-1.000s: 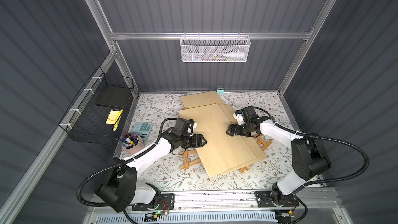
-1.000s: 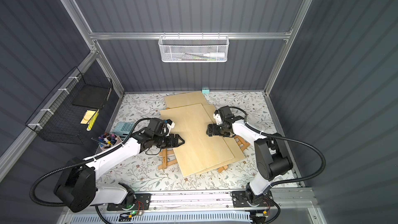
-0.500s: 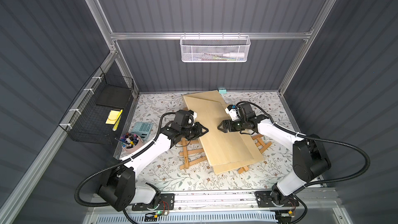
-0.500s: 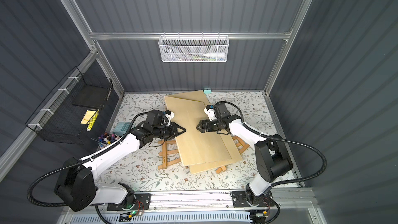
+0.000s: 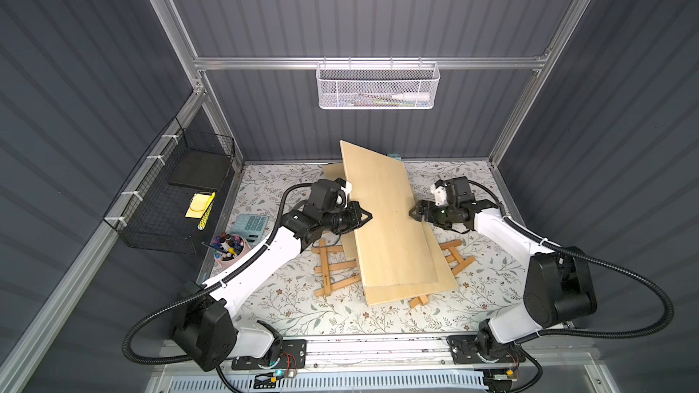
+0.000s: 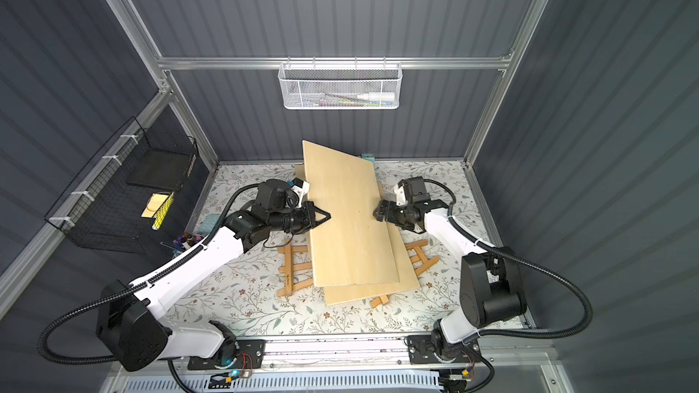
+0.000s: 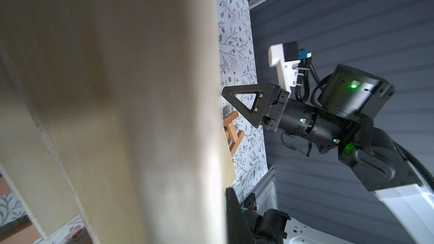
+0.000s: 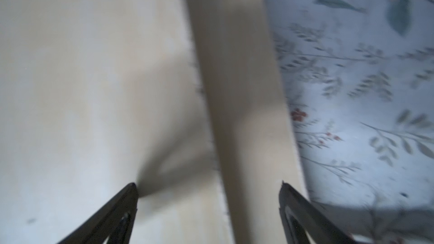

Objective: Assemble the easel
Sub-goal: Pick up the drawing board, then move the drawing board to the center of the board.

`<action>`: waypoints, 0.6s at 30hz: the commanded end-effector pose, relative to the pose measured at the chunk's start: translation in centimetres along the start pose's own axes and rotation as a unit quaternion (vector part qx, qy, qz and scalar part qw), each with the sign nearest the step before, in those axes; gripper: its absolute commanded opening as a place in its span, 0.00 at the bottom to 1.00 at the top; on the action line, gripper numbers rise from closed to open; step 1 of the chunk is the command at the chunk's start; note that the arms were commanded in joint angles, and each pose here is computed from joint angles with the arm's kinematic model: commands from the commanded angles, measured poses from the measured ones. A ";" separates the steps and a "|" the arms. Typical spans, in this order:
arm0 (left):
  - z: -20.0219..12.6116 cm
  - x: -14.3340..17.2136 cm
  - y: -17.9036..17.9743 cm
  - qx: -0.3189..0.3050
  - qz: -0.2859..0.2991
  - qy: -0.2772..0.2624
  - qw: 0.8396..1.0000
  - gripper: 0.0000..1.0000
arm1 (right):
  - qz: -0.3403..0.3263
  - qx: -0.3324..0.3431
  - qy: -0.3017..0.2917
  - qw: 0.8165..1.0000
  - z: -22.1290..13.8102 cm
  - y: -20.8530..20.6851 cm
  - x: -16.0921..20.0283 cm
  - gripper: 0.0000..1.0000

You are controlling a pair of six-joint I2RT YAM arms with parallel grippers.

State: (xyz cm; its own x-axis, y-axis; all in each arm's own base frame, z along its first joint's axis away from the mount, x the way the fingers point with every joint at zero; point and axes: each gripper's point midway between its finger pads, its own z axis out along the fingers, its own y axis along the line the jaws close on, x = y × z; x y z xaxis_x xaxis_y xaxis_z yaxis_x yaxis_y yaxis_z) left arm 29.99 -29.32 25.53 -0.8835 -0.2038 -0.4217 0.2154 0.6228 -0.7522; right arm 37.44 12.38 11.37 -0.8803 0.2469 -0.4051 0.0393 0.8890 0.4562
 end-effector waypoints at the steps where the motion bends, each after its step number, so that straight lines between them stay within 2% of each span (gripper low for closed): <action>1: -7.4 -10.1 -7.0 0.008 0.185 -0.241 0.953 0.00 | 0.056 0.066 0.043 0.995 0.4 -4.1 3.3 0.93; 8: -12.3 -12.9 -9.1 -0.019 0.193 -0.318 0.928 0.00 | 0.042 0.052 0.101 0.993 2.2 -4.6 6.8 0.93; 10: -12.9 -13.3 -9.2 -0.038 0.195 -0.316 0.928 0.00 | 0.028 0.012 0.106 0.994 3.0 -2.8 6.9 0.93; 13: -12.0 -13.0 -7.3 -0.079 0.185 -0.296 0.934 0.00 | -0.007 -0.025 0.117 0.993 4.0 0.1 7.0 0.92; 18: -10.6 -11.8 -4.8 -0.103 0.159 -0.272 0.944 0.00 | -0.059 -0.082 0.124 0.987 5.4 5.9 5.4 0.93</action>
State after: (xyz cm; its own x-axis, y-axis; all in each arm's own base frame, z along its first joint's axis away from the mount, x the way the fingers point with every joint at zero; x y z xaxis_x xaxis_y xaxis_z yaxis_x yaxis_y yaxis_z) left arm 33.22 -23.47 33.67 -0.6353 -0.2283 -0.7378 0.2694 0.8298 -0.4887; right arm 34.30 16.08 5.22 -0.9678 0.1176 -0.2227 0.0063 0.8954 0.4451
